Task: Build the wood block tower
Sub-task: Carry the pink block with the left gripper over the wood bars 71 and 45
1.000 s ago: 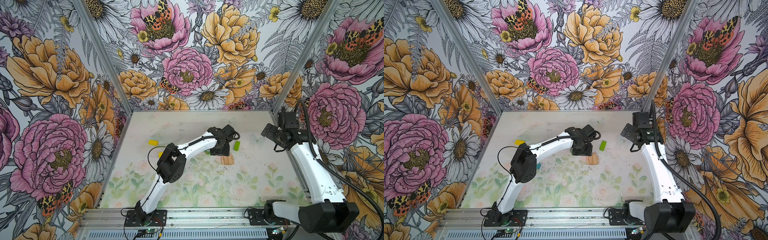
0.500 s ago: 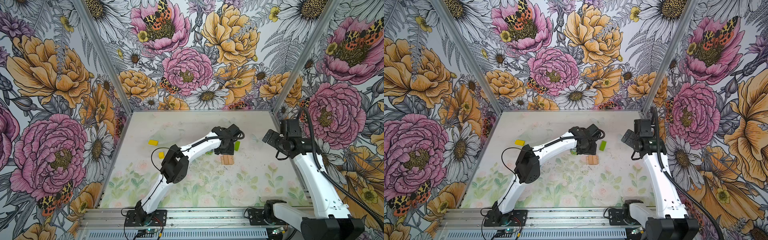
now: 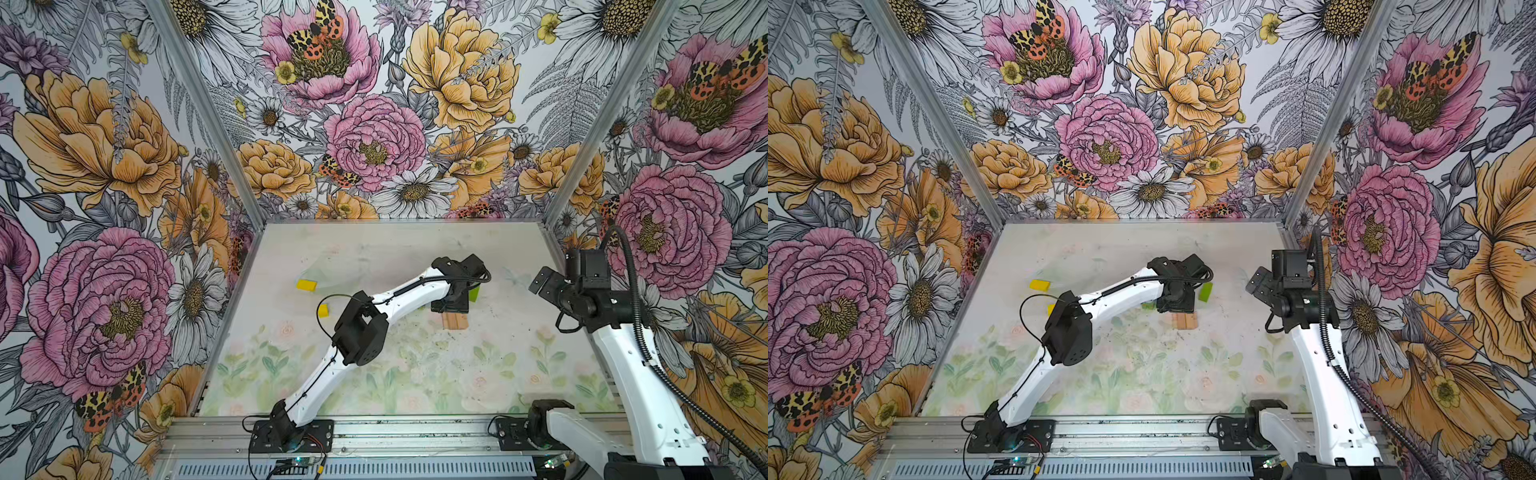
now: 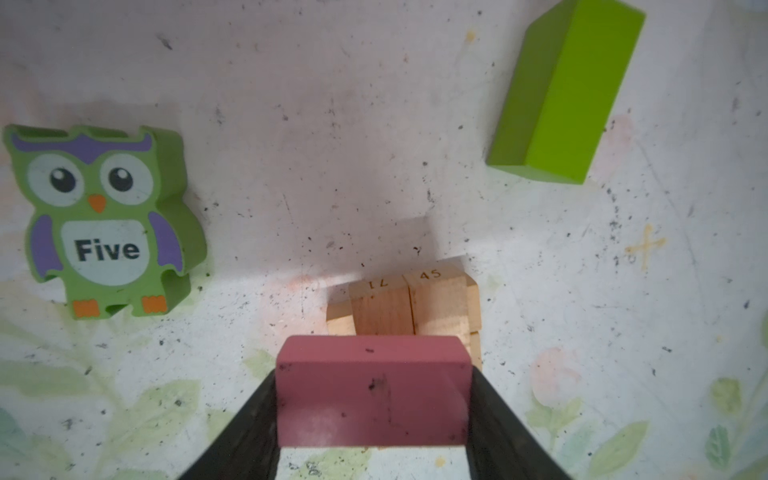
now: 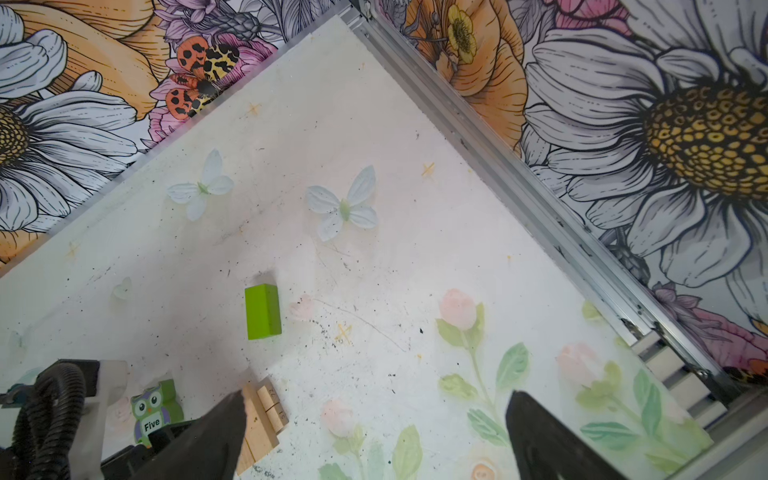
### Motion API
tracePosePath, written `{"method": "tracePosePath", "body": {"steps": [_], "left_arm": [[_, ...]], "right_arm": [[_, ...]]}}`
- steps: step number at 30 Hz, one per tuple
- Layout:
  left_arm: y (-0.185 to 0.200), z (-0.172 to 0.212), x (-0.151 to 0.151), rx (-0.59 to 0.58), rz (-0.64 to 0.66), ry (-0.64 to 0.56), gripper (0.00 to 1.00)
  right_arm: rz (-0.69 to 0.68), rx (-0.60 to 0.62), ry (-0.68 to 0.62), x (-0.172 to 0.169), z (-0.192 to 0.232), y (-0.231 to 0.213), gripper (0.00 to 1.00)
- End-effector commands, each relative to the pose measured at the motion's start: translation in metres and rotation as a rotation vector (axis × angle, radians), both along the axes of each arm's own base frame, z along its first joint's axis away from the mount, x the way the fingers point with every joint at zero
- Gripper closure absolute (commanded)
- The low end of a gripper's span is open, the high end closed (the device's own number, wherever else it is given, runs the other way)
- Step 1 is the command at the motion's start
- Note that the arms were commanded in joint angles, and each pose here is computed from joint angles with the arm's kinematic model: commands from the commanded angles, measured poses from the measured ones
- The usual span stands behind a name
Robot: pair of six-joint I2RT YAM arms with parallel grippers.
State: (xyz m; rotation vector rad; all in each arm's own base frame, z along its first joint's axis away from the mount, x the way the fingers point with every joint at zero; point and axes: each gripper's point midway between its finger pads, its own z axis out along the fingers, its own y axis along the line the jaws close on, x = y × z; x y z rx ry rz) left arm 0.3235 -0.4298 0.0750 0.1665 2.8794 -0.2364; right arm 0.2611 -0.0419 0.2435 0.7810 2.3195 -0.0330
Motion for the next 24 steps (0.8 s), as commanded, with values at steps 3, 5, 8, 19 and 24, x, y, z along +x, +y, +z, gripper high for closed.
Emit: {"method": "tracePosePath", "body": {"steps": [3,5,8,19,24], "left_arm": [[-0.001,0.002,0.005,0.011,0.032,-0.027,0.44],[-0.002,0.001,0.005,0.014,0.033,-0.028,0.44],[-0.003,-0.002,0.004,0.017,0.034,-0.027,0.43],[-0.011,-0.009,0.002,0.021,0.025,-0.024,0.41],[-0.013,-0.008,0.001,0.022,0.023,-0.025,0.40]], "right_arm": [[-0.008,-0.022,-0.012,-0.003,0.003,-0.003,0.00],[-0.008,-0.023,-0.008,-0.003,0.002,-0.003,0.00],[-0.008,-0.023,-0.008,-0.003,0.002,-0.003,0.00],[-0.003,-0.024,-0.011,-0.007,0.001,-0.003,0.00],[-0.001,-0.032,-0.013,-0.008,0.002,-0.003,0.00]]}}
